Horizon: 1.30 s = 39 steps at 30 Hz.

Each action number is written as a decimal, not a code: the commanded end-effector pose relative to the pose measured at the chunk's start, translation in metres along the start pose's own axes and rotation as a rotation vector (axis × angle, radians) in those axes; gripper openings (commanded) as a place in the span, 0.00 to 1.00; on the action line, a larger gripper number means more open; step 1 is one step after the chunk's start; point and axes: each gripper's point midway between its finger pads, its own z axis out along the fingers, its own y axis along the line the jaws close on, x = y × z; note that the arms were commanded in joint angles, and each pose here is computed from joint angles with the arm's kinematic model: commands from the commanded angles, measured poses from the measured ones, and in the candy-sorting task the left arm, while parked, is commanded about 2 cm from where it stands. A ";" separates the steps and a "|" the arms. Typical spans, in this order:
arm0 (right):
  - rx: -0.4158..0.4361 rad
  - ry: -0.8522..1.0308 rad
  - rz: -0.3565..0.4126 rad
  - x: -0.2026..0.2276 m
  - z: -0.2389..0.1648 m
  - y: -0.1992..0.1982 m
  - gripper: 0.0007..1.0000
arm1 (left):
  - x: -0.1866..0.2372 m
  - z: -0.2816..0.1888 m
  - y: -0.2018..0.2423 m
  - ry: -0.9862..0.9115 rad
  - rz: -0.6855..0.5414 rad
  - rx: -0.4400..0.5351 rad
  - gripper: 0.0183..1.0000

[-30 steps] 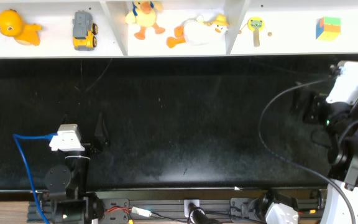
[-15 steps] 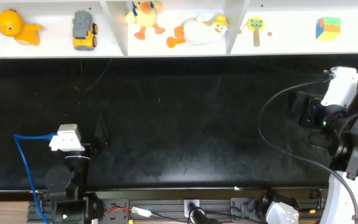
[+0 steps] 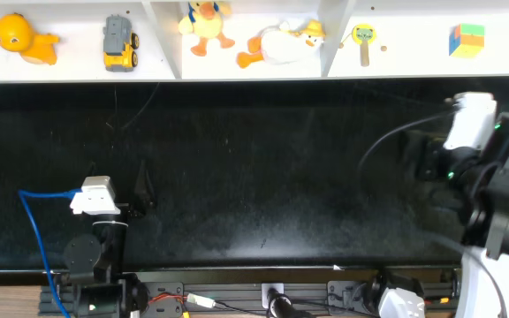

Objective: Store Toys

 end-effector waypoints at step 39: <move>-0.175 -0.757 -0.041 0.081 0.055 0.055 1.00 | -0.001 0.000 0.001 -0.010 -0.010 -0.007 1.00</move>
